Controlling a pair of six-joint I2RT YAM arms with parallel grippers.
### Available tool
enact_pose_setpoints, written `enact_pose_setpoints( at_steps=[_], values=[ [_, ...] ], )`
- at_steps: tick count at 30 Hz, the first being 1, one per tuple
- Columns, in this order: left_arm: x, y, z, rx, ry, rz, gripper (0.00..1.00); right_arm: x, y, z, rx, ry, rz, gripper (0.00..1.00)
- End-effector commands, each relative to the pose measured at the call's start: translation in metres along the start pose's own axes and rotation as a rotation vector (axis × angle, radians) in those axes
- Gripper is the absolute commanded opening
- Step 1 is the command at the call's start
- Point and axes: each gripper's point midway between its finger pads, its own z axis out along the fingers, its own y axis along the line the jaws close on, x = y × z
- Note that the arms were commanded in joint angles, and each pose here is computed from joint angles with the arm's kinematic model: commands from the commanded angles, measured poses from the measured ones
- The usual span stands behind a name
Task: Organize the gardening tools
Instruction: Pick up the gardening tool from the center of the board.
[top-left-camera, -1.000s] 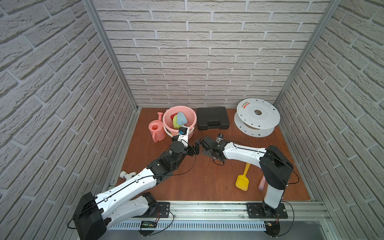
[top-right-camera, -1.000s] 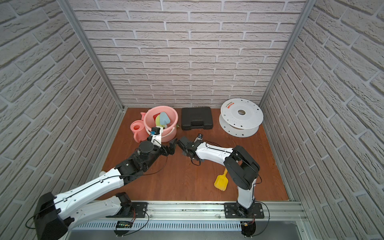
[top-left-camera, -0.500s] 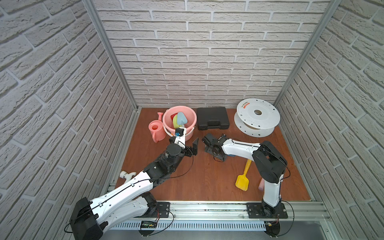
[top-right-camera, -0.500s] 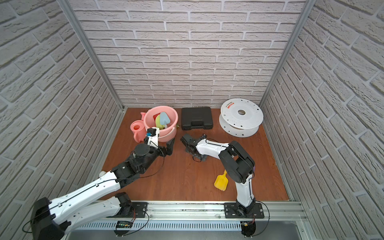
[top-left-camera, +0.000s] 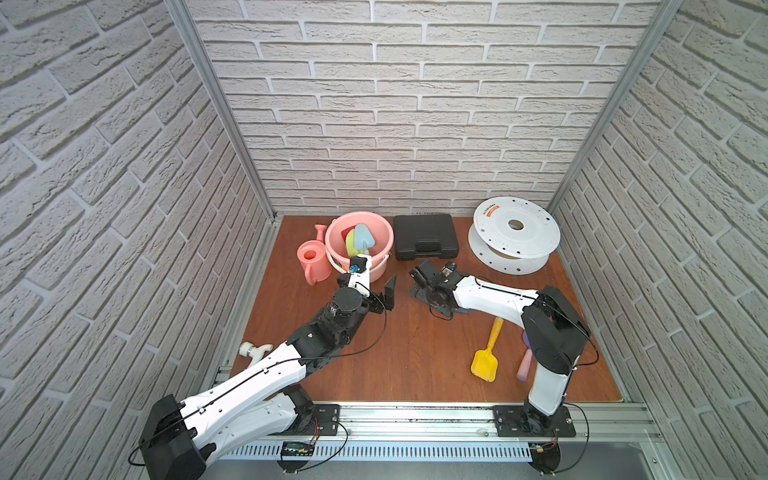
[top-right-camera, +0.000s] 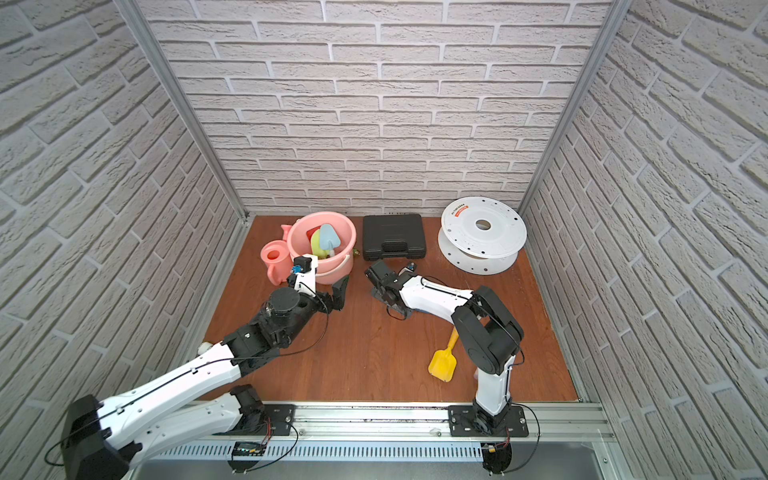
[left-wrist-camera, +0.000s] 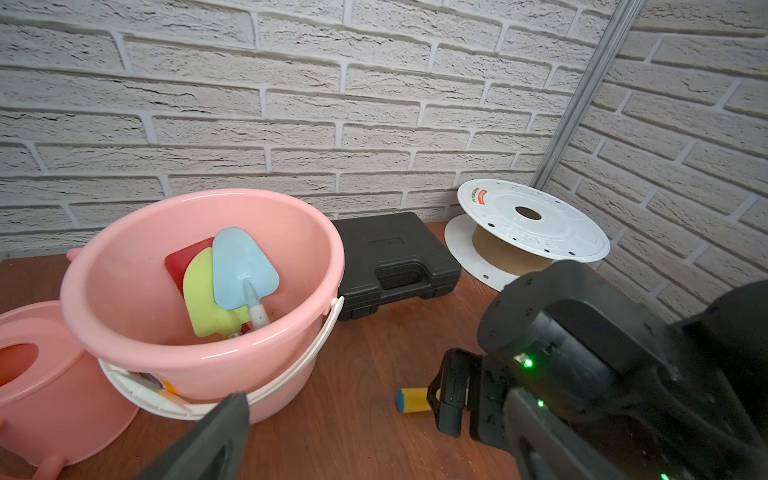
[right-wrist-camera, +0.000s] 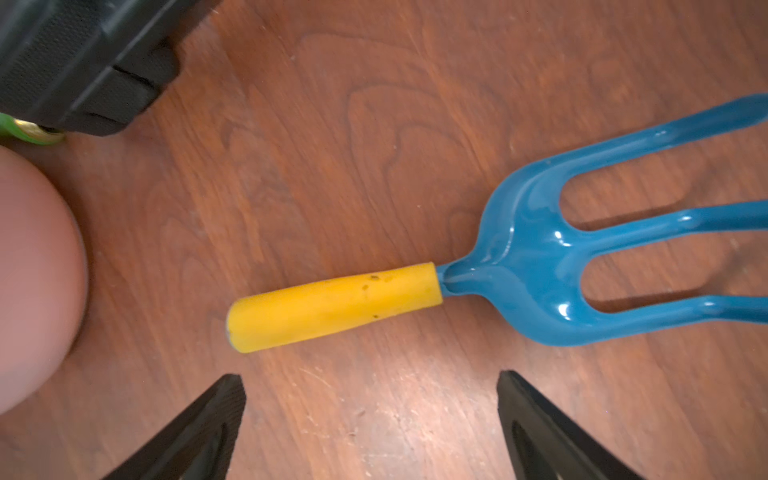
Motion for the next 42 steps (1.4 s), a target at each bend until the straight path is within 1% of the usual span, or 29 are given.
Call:
enact_pose_setpoints(
  at_steps=[1,4,7,9,10,12,14,15,16,17,19,20,21,23,24,25,29,31,34,36,38,42],
  values=[
    [-0.008,-0.001,-0.003,0.007,-0.045,-0.006,0.98,-0.004,0.000,0.014,0.040,0.027,0.071,0.98],
    [-0.008,-0.002,-0.003,0.013,-0.043,-0.009,0.98,-0.002,-0.002,0.027,0.057,0.058,0.107,0.98],
    [-0.008,-0.003,-0.004,0.018,-0.045,-0.008,0.98,-0.006,-0.005,0.032,0.070,0.062,0.131,0.98],
    [-0.008,-0.002,-0.004,0.019,-0.045,-0.009,0.98,-0.011,-0.006,0.033,0.071,0.058,0.134,0.97],
    [-0.009,-0.003,-0.005,0.020,-0.047,-0.009,0.98,-0.008,-0.011,0.041,0.092,0.070,0.126,0.95],
    [-0.009,-0.002,-0.005,0.019,-0.049,-0.009,0.98,-0.003,-0.014,0.045,0.097,0.098,0.097,0.88],
    [-0.010,-0.002,-0.005,0.021,-0.052,-0.009,0.98,0.002,-0.015,0.045,0.095,0.124,0.052,0.84],
    [-0.010,-0.003,-0.005,0.022,-0.052,-0.011,0.98,0.004,-0.016,0.045,0.096,0.138,0.027,0.80],
    [-0.009,-0.003,-0.005,0.022,-0.050,-0.010,0.98,0.007,-0.018,0.044,0.097,0.148,-0.003,0.74],
    [-0.009,-0.004,-0.004,0.024,-0.048,-0.009,0.98,0.010,-0.022,0.044,0.103,0.159,-0.034,0.65],
    [-0.008,-0.004,-0.003,0.025,-0.042,-0.006,0.98,0.017,-0.029,0.045,0.103,0.186,-0.080,0.54],
    [-0.008,-0.005,-0.003,0.025,-0.039,-0.005,0.98,0.020,-0.033,0.046,0.110,0.196,-0.101,0.50],
    [-0.007,-0.004,-0.002,0.025,-0.038,-0.005,0.98,0.022,-0.038,0.046,0.122,0.201,-0.122,0.47],
    [-0.007,-0.005,-0.002,0.024,-0.038,-0.006,0.98,0.019,-0.040,0.038,0.114,0.198,-0.160,0.45],
    [-0.006,-0.005,-0.001,0.025,-0.036,-0.004,0.98,0.019,-0.043,0.036,0.119,0.195,-0.182,0.42],
    [-0.005,-0.005,-0.001,0.024,-0.034,-0.003,0.98,0.020,-0.046,0.035,0.123,0.197,-0.202,0.37],
    [-0.005,-0.005,0.000,0.025,-0.031,-0.004,0.98,0.023,-0.056,0.030,0.126,0.212,-0.257,0.25],
    [-0.005,-0.006,0.000,0.028,-0.030,-0.006,0.98,0.030,-0.057,0.026,0.103,0.231,-0.264,0.26],
    [-0.003,-0.006,0.002,0.023,-0.020,-0.004,0.98,0.040,-0.055,0.017,0.085,0.240,-0.314,0.41],
    [-0.002,-0.006,0.003,0.022,-0.015,0.000,0.98,0.045,-0.053,0.010,0.087,0.234,-0.363,0.48],
    [-0.001,-0.006,0.004,0.023,-0.012,0.001,0.98,0.051,-0.052,0.004,0.092,0.235,-0.404,0.50],
    [-0.001,-0.006,0.002,0.024,-0.012,0.000,0.98,0.061,-0.056,0.001,0.101,0.247,-0.429,0.49]
  ],
)
